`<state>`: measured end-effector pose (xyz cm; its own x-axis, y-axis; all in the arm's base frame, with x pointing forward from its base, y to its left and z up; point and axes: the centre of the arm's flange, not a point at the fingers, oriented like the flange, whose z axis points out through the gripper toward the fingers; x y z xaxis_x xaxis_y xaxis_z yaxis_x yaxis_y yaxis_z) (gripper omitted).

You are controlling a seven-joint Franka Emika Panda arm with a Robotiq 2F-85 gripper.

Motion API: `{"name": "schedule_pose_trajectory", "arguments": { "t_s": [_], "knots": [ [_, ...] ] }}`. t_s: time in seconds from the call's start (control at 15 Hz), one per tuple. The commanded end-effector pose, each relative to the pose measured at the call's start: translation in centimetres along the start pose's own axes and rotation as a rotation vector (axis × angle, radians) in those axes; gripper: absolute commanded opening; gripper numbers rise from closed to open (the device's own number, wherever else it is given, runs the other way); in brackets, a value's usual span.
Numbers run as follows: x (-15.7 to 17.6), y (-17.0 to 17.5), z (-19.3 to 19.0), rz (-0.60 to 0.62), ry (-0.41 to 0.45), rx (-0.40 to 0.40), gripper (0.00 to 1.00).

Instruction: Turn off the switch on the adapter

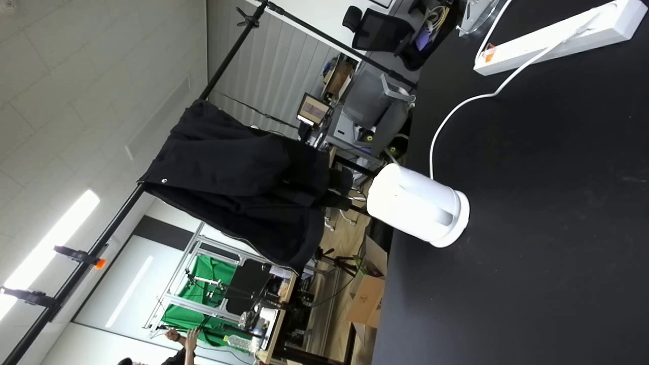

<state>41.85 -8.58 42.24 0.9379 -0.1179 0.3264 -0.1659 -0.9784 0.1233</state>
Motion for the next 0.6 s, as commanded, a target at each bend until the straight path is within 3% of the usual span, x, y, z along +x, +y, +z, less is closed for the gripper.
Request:
{"name": "schedule_pose_trajectory", "arguments": {
  "t_s": [0.0,0.2,0.33,0.53],
  "knots": [
    [2.7,2.3,6.0,0.128,0.049,-0.083,1.00],
    [3.6,4.6,10.4,0.204,0.018,-0.129,1.00],
    [4.1,5.7,13.1,0.231,-0.034,-0.169,0.75],
    [5.4,6.7,16.6,0.260,-0.107,-0.236,0.53]
  ]
}}
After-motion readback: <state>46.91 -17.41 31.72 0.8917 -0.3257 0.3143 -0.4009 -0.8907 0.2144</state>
